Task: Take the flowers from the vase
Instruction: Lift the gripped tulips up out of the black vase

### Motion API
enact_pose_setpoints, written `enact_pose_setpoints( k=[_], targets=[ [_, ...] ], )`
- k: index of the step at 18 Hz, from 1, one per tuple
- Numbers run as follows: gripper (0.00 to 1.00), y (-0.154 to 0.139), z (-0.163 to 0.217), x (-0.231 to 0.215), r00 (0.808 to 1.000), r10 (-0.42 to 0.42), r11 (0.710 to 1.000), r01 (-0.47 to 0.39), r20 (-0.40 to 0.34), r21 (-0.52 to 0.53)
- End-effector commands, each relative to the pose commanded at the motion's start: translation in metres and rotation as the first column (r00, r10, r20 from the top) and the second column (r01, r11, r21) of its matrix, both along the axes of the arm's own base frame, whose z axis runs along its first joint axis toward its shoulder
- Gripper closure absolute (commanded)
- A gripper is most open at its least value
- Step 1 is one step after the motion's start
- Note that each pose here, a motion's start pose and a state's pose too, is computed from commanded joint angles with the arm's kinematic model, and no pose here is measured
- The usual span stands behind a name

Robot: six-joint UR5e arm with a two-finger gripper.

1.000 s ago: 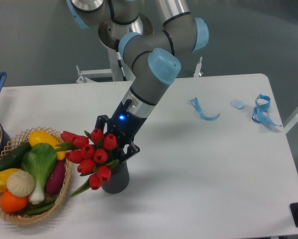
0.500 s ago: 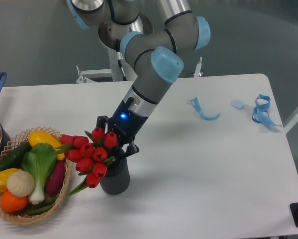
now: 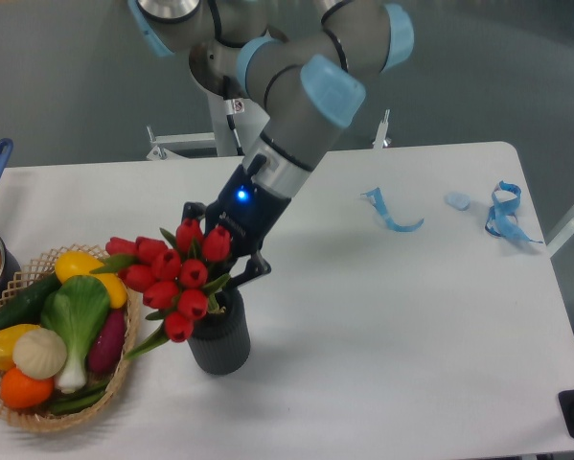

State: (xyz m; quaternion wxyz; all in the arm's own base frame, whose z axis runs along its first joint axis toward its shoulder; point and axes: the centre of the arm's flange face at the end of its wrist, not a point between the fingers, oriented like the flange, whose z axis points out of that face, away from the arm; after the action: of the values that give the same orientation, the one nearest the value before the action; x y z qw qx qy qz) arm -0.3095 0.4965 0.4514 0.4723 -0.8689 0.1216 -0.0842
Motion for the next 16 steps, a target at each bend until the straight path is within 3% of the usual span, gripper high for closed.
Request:
enact_pose_setpoints(
  k=[5, 16],
  targets=[
    [0.64, -0.014, 0.044, -0.013, 0.996, 0.062, 0.996, -0.066, 0.057, 0.06],
    [0.64, -0.044, 0.115, 0.002, 0.987, 0.142, 0.982, -0.15, 0.081, 0.114]
  ],
)
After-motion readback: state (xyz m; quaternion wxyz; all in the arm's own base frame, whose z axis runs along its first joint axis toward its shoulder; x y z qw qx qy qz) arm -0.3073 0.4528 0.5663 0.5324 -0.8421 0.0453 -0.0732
